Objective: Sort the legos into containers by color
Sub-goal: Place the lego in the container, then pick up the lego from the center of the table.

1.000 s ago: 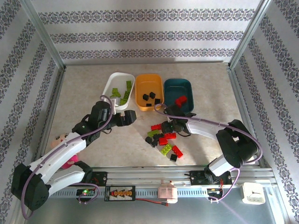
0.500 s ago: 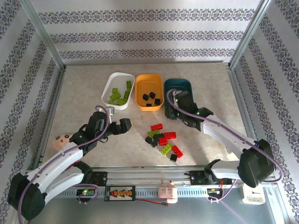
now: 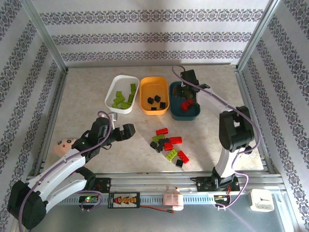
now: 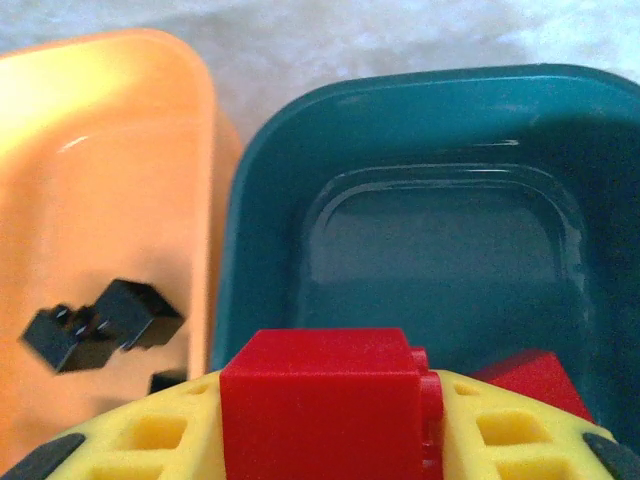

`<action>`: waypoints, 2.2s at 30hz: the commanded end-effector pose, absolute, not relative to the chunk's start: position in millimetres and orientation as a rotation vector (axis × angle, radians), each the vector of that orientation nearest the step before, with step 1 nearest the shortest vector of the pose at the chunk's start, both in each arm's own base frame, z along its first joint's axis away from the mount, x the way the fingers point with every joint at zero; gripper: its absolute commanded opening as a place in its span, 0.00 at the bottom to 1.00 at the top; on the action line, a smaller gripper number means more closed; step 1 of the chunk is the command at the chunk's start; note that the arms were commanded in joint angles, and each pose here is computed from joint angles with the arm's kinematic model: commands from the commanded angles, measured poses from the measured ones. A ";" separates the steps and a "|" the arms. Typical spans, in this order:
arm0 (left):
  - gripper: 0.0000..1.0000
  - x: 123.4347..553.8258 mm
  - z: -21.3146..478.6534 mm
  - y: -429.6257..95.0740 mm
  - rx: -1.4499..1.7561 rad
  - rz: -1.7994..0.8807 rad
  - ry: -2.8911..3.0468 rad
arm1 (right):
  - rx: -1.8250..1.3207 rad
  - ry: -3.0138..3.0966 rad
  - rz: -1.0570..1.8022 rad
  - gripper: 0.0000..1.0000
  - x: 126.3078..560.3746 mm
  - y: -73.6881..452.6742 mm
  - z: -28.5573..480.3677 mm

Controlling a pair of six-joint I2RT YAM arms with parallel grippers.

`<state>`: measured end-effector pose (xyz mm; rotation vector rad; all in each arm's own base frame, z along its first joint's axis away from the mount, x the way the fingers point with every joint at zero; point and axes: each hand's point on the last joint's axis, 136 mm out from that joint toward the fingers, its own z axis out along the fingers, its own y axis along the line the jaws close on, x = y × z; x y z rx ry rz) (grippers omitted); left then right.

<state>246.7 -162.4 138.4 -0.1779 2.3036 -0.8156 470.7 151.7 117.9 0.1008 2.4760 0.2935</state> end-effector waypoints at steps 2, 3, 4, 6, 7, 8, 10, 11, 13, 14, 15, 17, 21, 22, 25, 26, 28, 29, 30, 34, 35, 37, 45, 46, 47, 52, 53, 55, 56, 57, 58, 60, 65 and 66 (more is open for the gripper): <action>1.00 244.2 139.8 -162.7 -0.189 -0.837 2.284 | 0.188 2.521 0.229 0.35 481.1 139.8 103.0; 1.00 243.8 140.2 -162.6 -0.189 -0.839 2.281 | 0.205 2.525 0.233 0.41 482.0 139.1 100.0; 1.00 243.3 140.1 -162.4 -0.188 -0.841 2.280 | 0.216 2.527 0.245 0.49 482.6 138.6 99.0; 1.00 243.0 141.0 -162.0 -0.185 -0.840 2.277 | 0.205 2.518 0.265 0.59 483.7 141.4 103.2; 1.00 242.7 141.0 -161.9 -0.182 -0.839 2.276 | 0.193 2.509 0.270 0.61 483.7 142.8 108.1; 1.00 243.2 142.0 -161.9 -0.179 -0.837 2.273 | 0.181 2.501 0.274 0.62 483.1 144.4 113.0; 1.00 243.3 142.7 -162.2 -0.167 -0.834 2.271 | 0.166 2.486 0.281 0.64 480.0 145.6 122.4; 1.00 243.3 143.3 -163.2 -0.156 -0.834 2.271 | 0.162 2.476 0.290 0.65 477.1 146.2 128.0; 1.00 244.1 143.7 -164.4 -0.145 -0.835 2.272 | 0.142 2.462 0.309 0.65 468.0 150.3 136.5; 1.00 244.7 144.2 -165.1 -0.142 -0.838 2.271 | 0.130 2.458 0.317 0.65 460.9 152.6 139.2; 1.00 245.2 144.0 -166.1 -0.136 -0.840 2.272 | 0.118 2.454 0.322 0.66 454.1 155.0 141.9; 1.00 246.7 144.1 -168.0 -0.129 -0.840 2.277 | 0.081 2.447 0.345 0.66 435.0 162.1 145.4; 1.00 249.0 141.3 -172.0 -0.111 -0.840 2.300 | -0.002 2.462 0.378 0.67 390.1 176.4 139.8; 1.00 249.1 139.8 -172.6 -0.108 -0.838 2.307 | -0.029 2.473 0.380 0.67 377.2 180.8 136.0; 1.00 249.6 136.9 -172.3 -0.113 -0.832 2.315 | -0.110 2.513 0.388 0.69 343.0 193.2 121.1; 1.00 249.4 135.9 -172.3 -0.116 -0.834 2.316 | -0.137 2.529 0.389 0.70 332.1 198.1 114.9; 1.00 249.1 134.7 -171.3 -0.124 -0.834 2.313 | -0.198 2.556 0.396 0.71 314.1 210.7 104.1; 1.00 248.4 132.6 -170.5 -0.129 -0.832 2.315 | -0.233 2.571 0.394 0.72 306.0 217.9 98.0; 1.00 248.3 132.4 -170.1 -0.133 -0.832 2.314 | -0.260 2.586 0.387 0.73 300.1 223.7 91.6; 1.00 247.0 129.9 -168.5 -0.148 -0.833 2.313 | -0.324 2.629 0.335 0.79 290.6 241.3 67.8; 1.00 246.5 130.2 -168.7 -0.149 -0.836 2.312 | -0.340 2.632 0.329 0.79 289.7 245.8 63.5; 1.00 245.7 129.1 -167.7 -0.154 -0.833 2.316 | -0.377 2.632 0.328 0.79 288.0 256.1 58.9; 1.00 243.8 128.0 -164.7 -0.158 -0.822 2.312 | -0.403 2.669 0.170 0.84 285.4 258.6 35.2; 1.00 243.8 127.3 -164.5 -0.159 -0.821 2.312 | -0.410 2.675 0.166 0.83 284.2 259.5 32.5; 1.00 243.8 127.3 -164.4 -0.159 -0.821 2.312 | -0.414 2.685 0.166 0.82 282.9 260.4 29.2; 1.00 243.6 126.1 -163.6 -0.157 -0.813 2.314 | -0.427 2.689 0.206 0.74 279.3 267.3 27.7; 1.00 243.7 125.2 -163.2 -0.161 -0.811 2.316 | -0.427 2.686 0.210 0.72 279.3 267.4 28.4; 1.00 243.8 124.4 -162.7 -0.162 -0.808 2.317 | -0.430 2.667 0.224 0.67 280.7 269.0 35.0; 1.00 244.0 124.0 -162.3 -0.164 -0.805 2.317 | -0.432 2.651 0.235 0.64 281.6 270.0 40.1; 1.00 244.0 123.8 -162.2 -0.163 -0.803 2.317 | -0.431 2.637 0.243 0.62 283.0 269.7 45.5; 1.00 244.4 123.6 -162.0 -0.165 -0.801 2.317 | -0.429 2.614 0.252 0.59 285.3 269.3 53.3; 1.00 244.5 124.4 -162.3 -0.164 -0.803 2.315 | -0.413 2.568 0.276 0.56 290.8 267.4 72.8; 1.00 244.8 123.0 -161.7 -0.168 -0.798 2.316 | -0.306 2.458 0.325 0.51 317.2 244.4 123.7; 1.00 245.2 122.9 -161.5 -0.171 -0.797 2.316 | -0.277 2.442 0.330 0.50 324.9 237.7 132.0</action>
